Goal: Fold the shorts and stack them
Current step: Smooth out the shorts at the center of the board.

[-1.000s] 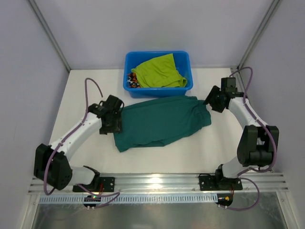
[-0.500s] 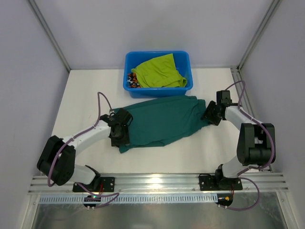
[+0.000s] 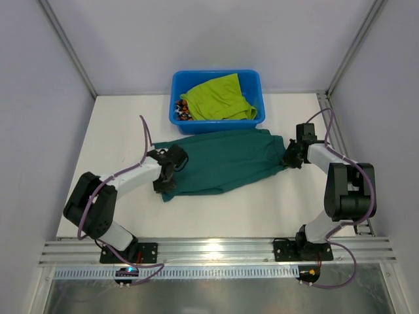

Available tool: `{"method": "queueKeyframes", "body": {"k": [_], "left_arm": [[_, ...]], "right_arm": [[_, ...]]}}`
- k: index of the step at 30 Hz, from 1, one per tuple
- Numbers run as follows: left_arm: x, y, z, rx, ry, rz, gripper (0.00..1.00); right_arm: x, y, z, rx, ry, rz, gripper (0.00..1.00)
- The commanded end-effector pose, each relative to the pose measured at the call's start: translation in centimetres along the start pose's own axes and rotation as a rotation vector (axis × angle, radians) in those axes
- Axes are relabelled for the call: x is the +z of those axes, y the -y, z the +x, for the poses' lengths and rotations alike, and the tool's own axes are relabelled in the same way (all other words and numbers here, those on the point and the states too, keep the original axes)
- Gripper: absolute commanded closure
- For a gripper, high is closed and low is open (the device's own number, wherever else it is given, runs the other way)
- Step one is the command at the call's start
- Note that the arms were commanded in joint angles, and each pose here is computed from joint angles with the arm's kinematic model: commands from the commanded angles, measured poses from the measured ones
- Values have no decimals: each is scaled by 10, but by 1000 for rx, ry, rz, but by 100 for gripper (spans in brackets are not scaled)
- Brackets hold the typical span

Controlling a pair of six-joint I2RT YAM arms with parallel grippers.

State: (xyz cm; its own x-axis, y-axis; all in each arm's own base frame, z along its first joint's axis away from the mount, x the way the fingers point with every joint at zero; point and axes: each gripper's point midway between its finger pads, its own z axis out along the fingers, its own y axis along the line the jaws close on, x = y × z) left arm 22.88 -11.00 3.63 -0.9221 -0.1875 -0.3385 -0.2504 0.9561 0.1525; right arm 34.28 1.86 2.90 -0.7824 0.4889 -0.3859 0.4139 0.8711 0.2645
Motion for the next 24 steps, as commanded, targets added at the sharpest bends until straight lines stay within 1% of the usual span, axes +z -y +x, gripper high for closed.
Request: {"method": "queueKeyframes", "body": {"k": [1,2,4,6,7,8,9,10,11,12,13,15,18,19,21,22,24], "left_arm": [[-2,-46,5,7,10,-204,77],[-3,-46,3,2,14,-207,70],[-11,-43,-9,-13,36,-199,62],[-22,-50,-20,-16,58,-228,59],[-30,-51,-34,-46,83,-224,55],[-35,-53,-41,-62,100,-226,53],[-40,-53,-46,-78,107,-215,53],[-52,-43,-59,-104,137,-151,53],[-57,-32,-64,-108,143,-92,54],[-63,-5,-73,-79,157,45,55],[-68,7,-79,-68,178,102,55],[-69,20,-83,-82,181,149,52],[-52,11,-80,-110,142,65,50],[-40,-5,-75,-118,117,-37,50],[-34,-21,-75,-139,100,-114,49],[-33,-18,-75,-140,97,-94,49],[-40,1,-75,-142,107,44,50]], "right_arm": [[-6,50,-7,-51,63,180,96],[-7,49,-3,-63,55,166,96],[-9,44,1,-71,44,133,95],[-15,40,3,-69,41,110,89],[-18,36,5,-65,35,88,83],[-22,30,10,-59,14,54,68],[-30,24,7,-54,36,25,63],[-35,20,8,-53,39,2,59],[-40,18,8,-51,43,-5,54],[-49,15,3,-54,69,-20,54],[-53,13,0,-57,79,-26,54],[-63,8,-9,-60,99,-38,54],[-69,-1,-18,-63,103,-71,54],[-67,-2,-18,-68,92,-73,54],[-68,-5,-22,-70,87,-77,53],[-68,-9,-28,-79,104,-95,53],[-66,-21,-32,-89,110,-154,52]]}}
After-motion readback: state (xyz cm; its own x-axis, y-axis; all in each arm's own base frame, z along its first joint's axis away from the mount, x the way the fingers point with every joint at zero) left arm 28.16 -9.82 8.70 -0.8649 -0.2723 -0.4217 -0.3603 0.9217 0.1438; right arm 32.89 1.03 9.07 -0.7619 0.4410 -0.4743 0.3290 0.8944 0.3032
